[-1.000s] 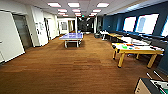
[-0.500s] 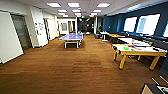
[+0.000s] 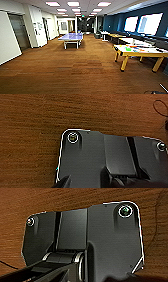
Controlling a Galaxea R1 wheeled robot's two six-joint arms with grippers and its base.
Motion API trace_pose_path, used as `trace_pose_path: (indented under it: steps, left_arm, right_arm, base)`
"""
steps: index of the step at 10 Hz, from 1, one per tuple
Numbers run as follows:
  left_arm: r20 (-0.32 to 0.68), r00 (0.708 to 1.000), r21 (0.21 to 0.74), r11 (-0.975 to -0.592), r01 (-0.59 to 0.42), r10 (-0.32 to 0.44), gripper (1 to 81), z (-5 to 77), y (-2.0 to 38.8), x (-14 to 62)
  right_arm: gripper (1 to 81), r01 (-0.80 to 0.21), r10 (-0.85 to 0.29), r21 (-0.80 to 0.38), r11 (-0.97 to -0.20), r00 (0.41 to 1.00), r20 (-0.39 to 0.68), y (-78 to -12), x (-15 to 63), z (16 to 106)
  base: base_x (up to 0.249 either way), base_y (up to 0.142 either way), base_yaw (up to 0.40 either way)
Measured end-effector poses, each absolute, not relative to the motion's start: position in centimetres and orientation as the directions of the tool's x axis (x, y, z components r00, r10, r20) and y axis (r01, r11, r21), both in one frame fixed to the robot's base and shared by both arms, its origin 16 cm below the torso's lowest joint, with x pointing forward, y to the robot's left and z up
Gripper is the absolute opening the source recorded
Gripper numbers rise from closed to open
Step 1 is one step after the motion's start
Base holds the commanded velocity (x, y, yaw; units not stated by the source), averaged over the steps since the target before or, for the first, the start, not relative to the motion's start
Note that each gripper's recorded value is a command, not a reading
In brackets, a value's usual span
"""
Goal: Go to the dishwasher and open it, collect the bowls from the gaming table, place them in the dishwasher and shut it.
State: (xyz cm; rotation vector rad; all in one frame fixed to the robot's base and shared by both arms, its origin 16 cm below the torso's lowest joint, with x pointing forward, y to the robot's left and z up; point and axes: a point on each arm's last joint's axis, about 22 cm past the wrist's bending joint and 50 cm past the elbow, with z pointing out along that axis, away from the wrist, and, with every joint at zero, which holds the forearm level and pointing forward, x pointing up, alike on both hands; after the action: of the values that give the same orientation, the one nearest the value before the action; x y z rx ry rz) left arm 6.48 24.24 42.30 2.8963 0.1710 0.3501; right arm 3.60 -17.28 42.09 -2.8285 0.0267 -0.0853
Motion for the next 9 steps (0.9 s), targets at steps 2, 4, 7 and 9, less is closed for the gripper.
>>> trace_pose_path:
  steps: [2,4,7,9]
  left_arm:
    - [0.222,0.965,0.231,-0.969,0.089,0.141,81.1,42.31,24.11,6.52]
    - [0.221,0.965,0.233,-0.968,0.088,0.141,81.1,42.31,23.95,6.5]
    - [0.222,0.965,0.236,-0.968,0.088,0.142,81.1,42.31,23.74,6.57]
    - [0.221,0.965,0.235,-0.968,0.088,0.141,81.1,42.31,23.76,6.53]
  right_arm:
    - [81.1,-0.009,-0.028,-0.307,-0.952,0.998,0.057,-17.25,3.66,42.1]
    - [81.1,-0.009,-0.027,-0.307,-0.952,0.998,0.056,-17.24,3.66,42.1]
    - [81.1,-0.009,-0.027,-0.307,-0.952,0.998,0.056,-17.28,3.64,42.09]
    - [81.1,-0.009,-0.027,-0.307,-0.952,0.998,0.056,-17.28,3.64,42.09]
  base:
    - [0.244,0.0,0.0]
    - [0.245,0.0,0.0]
    - [0.245,0.0,0.0]
    - [0.244,0.0,0.0]
